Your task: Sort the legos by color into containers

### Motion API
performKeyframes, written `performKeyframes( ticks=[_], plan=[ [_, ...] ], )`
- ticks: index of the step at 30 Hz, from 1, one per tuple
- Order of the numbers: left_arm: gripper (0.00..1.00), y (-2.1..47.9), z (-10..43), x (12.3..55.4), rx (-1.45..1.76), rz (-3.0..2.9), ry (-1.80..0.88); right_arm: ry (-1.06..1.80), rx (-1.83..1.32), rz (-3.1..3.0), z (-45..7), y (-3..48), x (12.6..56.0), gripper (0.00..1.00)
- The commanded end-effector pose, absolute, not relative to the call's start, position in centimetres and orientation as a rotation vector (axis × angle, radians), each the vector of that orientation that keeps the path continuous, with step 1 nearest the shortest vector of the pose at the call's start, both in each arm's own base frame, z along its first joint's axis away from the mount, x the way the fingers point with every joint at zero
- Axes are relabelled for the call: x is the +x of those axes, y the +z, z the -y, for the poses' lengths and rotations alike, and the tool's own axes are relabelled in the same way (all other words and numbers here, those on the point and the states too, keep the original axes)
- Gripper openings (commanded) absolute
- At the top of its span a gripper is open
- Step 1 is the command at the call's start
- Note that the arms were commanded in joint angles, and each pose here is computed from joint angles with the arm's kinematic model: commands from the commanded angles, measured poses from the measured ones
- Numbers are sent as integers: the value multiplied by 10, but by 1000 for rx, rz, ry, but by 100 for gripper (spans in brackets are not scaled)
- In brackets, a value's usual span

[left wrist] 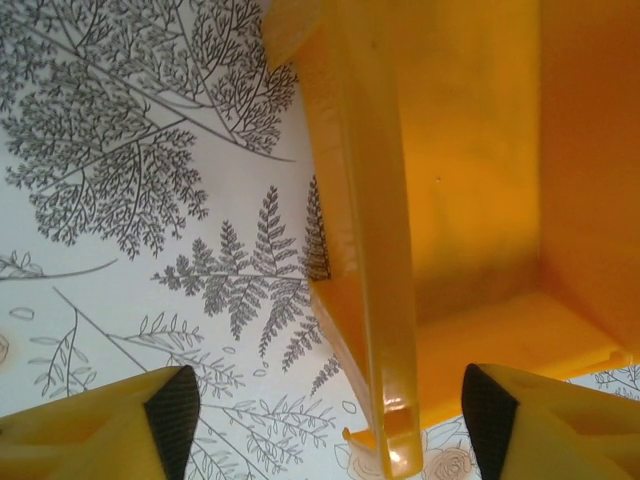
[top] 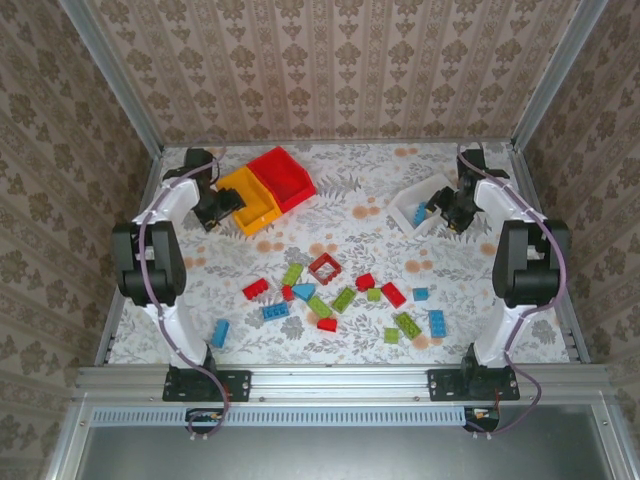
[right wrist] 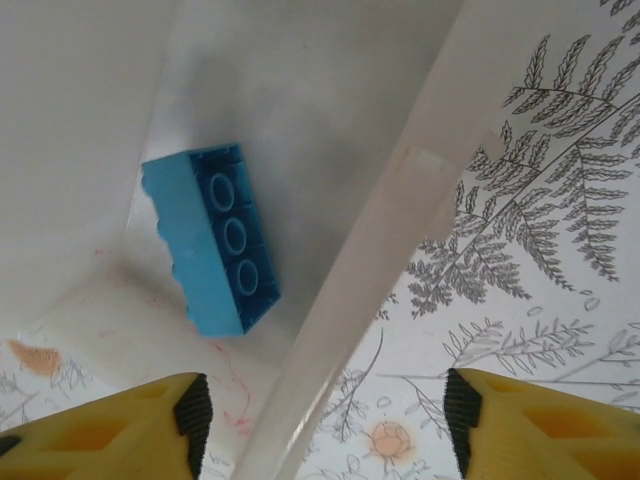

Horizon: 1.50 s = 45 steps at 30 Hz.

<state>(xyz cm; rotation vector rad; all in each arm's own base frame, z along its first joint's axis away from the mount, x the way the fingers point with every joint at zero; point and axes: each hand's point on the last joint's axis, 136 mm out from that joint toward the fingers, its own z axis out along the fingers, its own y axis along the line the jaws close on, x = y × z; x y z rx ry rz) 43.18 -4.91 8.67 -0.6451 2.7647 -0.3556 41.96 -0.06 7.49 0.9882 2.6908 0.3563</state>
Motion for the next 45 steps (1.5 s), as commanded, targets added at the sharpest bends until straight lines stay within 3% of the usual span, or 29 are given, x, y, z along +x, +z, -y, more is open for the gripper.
performKeyframes(
  ticks=[1,19,25,31,40,45],
  plan=[
    [65,85,51,437,-565,-2790,-319,346,992,-2710,2,69,429,58],
    [8,68,69,428,-259,-2897,-203,65,518,-2846,-17,74,436,22],
    [0,71,106,418,-24,-2906,-211,72,268,-2882,-57,76,443,15],
    [0,71,137,406,159,-2923,-169,118,119,-2903,-90,77,444,14],
    [0,64,150,402,174,-2937,-150,176,71,-2918,-110,77,442,17],
    [31,73,146,400,133,-2928,-124,165,83,-2912,-108,84,441,42]
  ],
)
